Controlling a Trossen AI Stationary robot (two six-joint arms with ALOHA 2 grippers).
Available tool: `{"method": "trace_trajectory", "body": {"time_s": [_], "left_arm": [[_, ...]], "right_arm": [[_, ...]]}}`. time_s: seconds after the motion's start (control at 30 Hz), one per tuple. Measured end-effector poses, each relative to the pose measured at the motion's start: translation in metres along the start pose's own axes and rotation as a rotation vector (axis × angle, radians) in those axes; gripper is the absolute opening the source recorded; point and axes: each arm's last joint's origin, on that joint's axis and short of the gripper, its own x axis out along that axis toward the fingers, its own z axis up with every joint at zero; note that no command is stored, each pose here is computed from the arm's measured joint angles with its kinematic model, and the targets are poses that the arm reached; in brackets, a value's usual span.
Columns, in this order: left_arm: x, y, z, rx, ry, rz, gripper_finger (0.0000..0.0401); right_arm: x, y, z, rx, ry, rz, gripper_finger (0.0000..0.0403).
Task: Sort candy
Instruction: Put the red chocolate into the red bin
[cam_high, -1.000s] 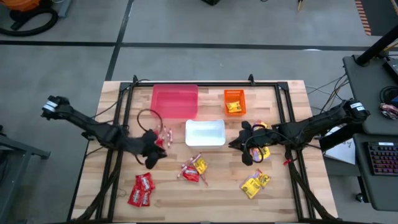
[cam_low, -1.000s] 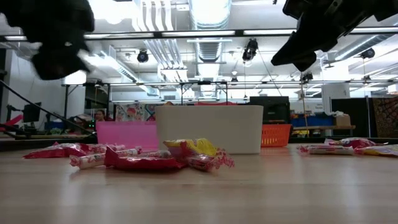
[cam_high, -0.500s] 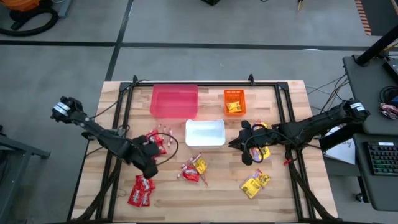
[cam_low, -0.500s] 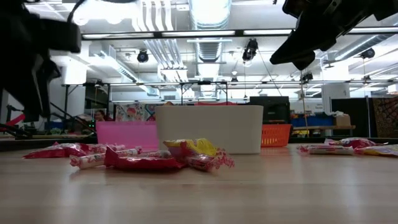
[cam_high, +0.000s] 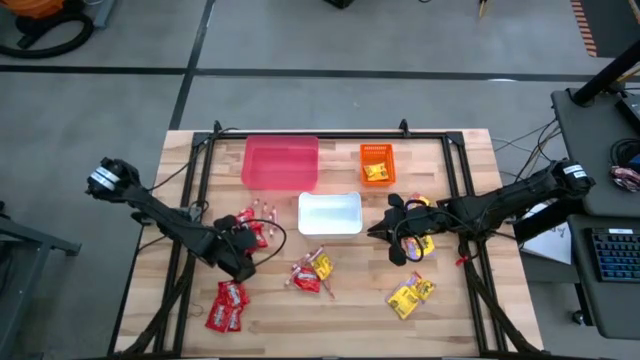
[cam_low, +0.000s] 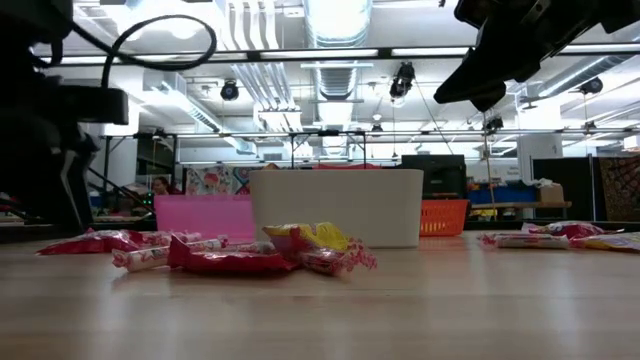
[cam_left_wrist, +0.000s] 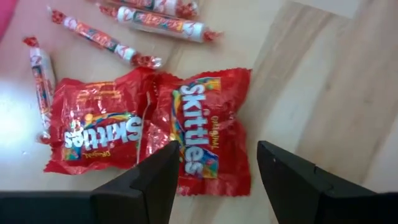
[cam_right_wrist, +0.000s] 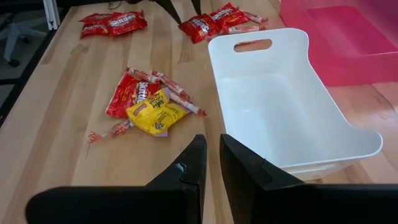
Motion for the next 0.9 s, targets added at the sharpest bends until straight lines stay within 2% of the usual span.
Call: {"method": "trace_trajectory", "body": {"time_s": [0.3, 0.5, 0.67, 0.9], "left_arm": [[0.014, 0.002, -0.009, -0.043, -0.039, -0.038, 0.0198], [0.019, 0.005, -0.014, -0.078, -0.051, -0.03, 0.0179], [0.018, 0.006, -0.014, -0.075, -0.048, -0.025, 0.0135], [0.017, 0.004, -0.012, -0.074, -0.043, -0.036, 0.0041]], "right_arm": [[0.0, 0.0, 0.0, 0.005, -0.001, -0.002, 0.0038], [0.0, -0.001, 0.0, 0.005, -0.001, -0.004, 0.0038], [0.0, -0.001, 0.0, 0.002, -0.001, -0.004, 0.0038], [0.0, -0.001, 0.0, 0.001, -0.001, -0.004, 0.0038]]}}
